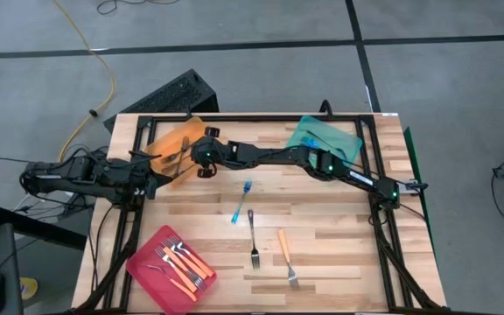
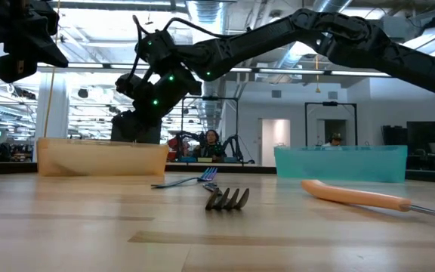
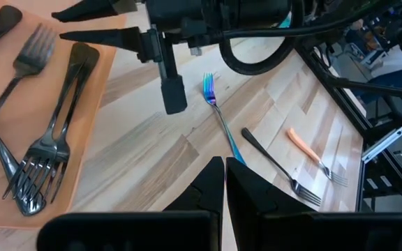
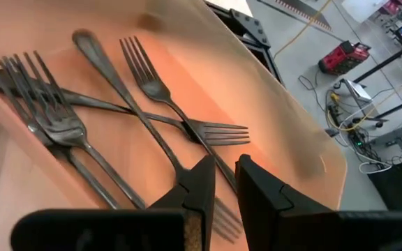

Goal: Sort silverware by color (type)
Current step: Put the iridescent fork into the green bin

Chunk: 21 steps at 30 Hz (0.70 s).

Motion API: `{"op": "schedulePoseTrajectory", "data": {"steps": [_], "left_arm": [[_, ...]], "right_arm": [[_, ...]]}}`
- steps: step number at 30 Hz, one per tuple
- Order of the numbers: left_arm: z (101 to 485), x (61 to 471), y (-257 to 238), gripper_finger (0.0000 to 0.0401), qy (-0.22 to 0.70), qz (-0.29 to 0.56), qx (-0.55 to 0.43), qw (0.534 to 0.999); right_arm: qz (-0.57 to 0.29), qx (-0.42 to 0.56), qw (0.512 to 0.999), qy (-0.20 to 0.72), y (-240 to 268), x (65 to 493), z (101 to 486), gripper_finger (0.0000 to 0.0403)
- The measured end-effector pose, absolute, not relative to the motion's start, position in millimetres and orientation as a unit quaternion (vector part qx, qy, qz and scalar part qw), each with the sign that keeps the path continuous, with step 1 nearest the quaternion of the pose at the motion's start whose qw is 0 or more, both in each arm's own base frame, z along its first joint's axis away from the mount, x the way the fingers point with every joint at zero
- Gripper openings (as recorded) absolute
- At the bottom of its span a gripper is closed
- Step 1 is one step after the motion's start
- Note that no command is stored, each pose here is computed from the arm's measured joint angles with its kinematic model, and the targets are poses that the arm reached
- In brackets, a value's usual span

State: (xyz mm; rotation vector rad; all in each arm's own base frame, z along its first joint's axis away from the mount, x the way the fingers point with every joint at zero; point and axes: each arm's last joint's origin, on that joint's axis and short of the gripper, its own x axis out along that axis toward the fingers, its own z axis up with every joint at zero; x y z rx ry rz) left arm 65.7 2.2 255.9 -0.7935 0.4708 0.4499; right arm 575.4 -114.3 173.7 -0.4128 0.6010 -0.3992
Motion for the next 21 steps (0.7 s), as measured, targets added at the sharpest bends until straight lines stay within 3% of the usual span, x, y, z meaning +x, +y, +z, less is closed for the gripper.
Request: {"op": "schedulePoseTrajectory", "data": {"steps": [9,21], "left_arm": [[256,66,2,0.0000,0.226,0.214,-0.375,0.873],[256,65,4,0.0000,0.211,0.243,-0.348,0.880]], "right_arm": [[-0.207,-0.186,0.921,0.274,-113,564,221,0.0082],[-0.233,-0.188,0.911,0.285,-88,483,370,0.0082]]}}
